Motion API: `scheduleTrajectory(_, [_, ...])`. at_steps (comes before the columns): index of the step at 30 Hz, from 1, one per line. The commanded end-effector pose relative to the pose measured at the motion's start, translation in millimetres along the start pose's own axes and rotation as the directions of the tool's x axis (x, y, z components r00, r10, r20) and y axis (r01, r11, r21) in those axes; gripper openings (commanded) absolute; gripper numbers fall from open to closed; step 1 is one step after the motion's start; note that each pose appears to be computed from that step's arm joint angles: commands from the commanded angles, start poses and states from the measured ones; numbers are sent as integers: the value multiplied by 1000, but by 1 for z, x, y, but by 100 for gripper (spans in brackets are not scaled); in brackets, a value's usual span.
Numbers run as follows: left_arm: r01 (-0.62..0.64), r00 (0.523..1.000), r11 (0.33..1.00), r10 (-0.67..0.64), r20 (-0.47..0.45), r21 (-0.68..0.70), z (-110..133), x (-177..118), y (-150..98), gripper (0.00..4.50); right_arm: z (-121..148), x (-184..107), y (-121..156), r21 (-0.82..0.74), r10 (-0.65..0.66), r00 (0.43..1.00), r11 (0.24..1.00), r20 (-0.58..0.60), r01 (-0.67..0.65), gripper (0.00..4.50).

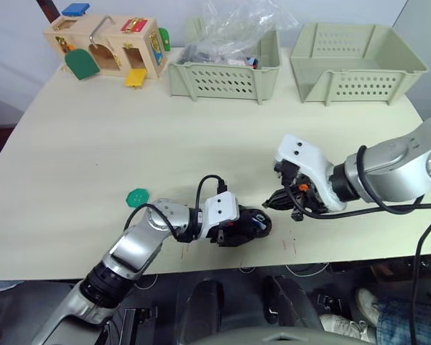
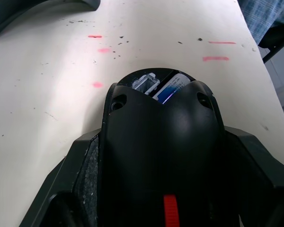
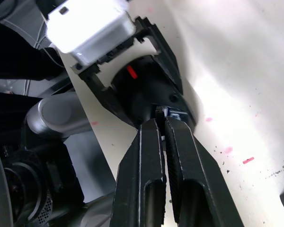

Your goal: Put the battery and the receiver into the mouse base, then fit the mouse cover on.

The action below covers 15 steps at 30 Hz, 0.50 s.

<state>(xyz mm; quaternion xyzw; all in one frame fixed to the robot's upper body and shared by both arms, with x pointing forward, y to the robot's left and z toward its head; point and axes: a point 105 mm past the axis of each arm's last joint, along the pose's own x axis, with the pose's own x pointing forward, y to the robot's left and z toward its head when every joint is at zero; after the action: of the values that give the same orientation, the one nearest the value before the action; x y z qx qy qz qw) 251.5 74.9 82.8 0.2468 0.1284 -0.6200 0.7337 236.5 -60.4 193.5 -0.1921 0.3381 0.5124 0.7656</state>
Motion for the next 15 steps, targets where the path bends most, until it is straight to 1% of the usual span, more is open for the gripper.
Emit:
scheduleTrajectory(1, [9,1000,1000,-9,-1,7,-4,-5,-7,298,3,1,2,-6,1,1000,1000,16,-1,0])
scheduleTrajectory(3, [5,1000,1000,-5,-1,7,-5,-6,-7,298,0,4,1,-4,-6,1000,1000,-4,6,0])
scheduleTrajectory(10, [3,1000,1000,-3,0,0,-6,-1,-3,298,-2,19,-2,6,-19,1000,1000,-11,19,0])
scheduleTrajectory(15, [13,1000,1000,-13,-3,-12,-5,0,-2,298,-9,28,-3,0,-36,998,999,-44,36,0])
